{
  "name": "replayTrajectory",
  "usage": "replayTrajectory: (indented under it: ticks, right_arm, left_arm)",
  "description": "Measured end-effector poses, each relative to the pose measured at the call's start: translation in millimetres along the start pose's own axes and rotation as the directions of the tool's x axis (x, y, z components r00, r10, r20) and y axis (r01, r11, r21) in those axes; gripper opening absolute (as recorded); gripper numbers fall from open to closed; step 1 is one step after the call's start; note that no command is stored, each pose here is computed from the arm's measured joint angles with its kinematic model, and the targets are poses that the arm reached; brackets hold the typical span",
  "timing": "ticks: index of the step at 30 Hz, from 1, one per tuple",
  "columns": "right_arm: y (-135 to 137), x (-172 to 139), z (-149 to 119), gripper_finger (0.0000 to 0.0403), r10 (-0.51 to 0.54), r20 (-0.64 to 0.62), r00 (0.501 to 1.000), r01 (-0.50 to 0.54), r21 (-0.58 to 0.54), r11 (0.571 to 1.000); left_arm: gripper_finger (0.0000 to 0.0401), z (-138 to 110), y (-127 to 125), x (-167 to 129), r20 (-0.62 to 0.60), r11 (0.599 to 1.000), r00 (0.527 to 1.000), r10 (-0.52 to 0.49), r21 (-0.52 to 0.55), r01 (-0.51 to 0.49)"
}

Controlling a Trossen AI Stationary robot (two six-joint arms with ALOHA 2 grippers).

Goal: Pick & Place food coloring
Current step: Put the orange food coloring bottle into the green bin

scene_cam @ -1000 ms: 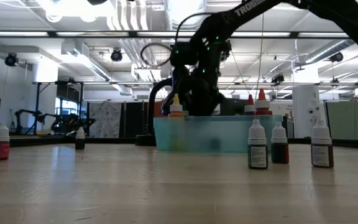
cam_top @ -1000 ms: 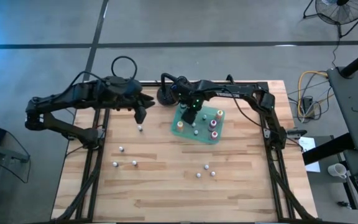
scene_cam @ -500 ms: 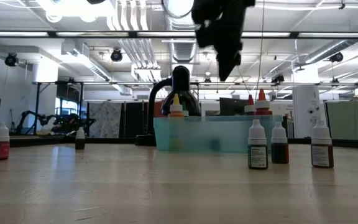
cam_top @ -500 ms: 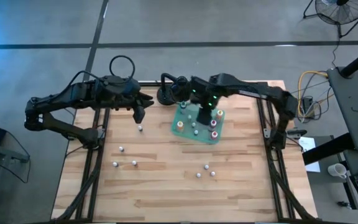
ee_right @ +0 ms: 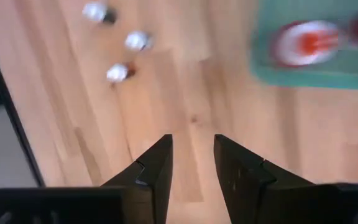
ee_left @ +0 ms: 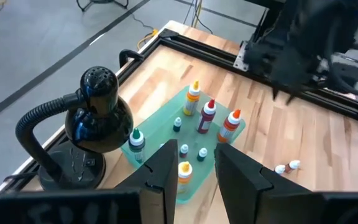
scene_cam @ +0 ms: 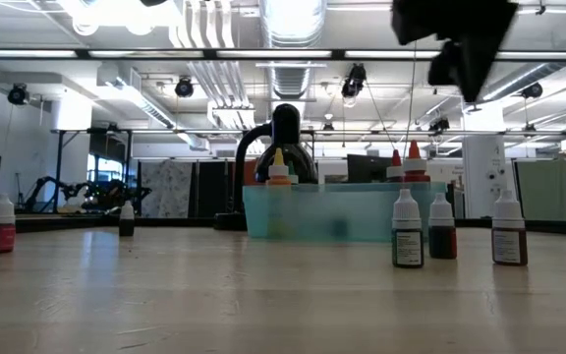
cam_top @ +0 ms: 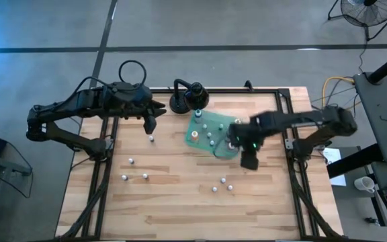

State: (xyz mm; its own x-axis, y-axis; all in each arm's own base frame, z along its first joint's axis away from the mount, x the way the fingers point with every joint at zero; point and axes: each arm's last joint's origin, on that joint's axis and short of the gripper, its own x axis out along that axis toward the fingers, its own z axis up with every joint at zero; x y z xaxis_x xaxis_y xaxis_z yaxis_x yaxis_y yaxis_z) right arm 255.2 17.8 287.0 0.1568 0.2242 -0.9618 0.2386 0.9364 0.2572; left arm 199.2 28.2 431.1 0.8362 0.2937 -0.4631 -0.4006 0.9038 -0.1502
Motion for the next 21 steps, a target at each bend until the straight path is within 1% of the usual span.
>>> replayTrajectory:
  ticks: [3,6,9,11,14,18,21]
  right_arm:
    - [17,25,-15,0.0109,0.028,0.014,1.0,-0.026,-0.137,0.99]
    - [32,49,-26,0.0109,0.047,0.014,0.999,-0.042,-0.227,0.973]
    - [45,69,-33,0.0109,0.036,0.023,0.999,-0.027,-0.321,0.947]
    - [52,79,-36,0.0109,0.03,0.039,0.999,-0.012,-0.395,0.918]
    - [62,94,-40,0.0109,0.023,0.025,0.999,-0.007,-0.505,0.863]
    - [66,109,-40,0.0109,-0.033,0.031,0.999,0.045,-0.589,0.807]
    - [65,113,-37,0.0109,-0.04,0.103,0.994,0.097,-0.63,0.77]
  left_arm:
    - [0.008,0,0,3,0.005,1.0,1.0,-0.001,0.025,0.001]
    - [0.008,0,-1,5,0.01,0.999,1.0,-0.003,0.037,0.003]
    - [0.008,-1,-1,5,0.008,0.999,1.0,-0.003,0.038,0.002]
    - [0.008,-2,-1,7,0.006,0.999,1.0,-0.002,0.038,0.002]
    - [0.008,-3,-1,9,0.0,0.999,1.0,0.0,0.039,0.0]
    - [0.008,-3,-1,9,0.0,0.999,1.0,0.0,0.035,0.0]
    - [0.008,-3,-1,9,0.006,0.999,1.0,-0.002,0.034,0.002]
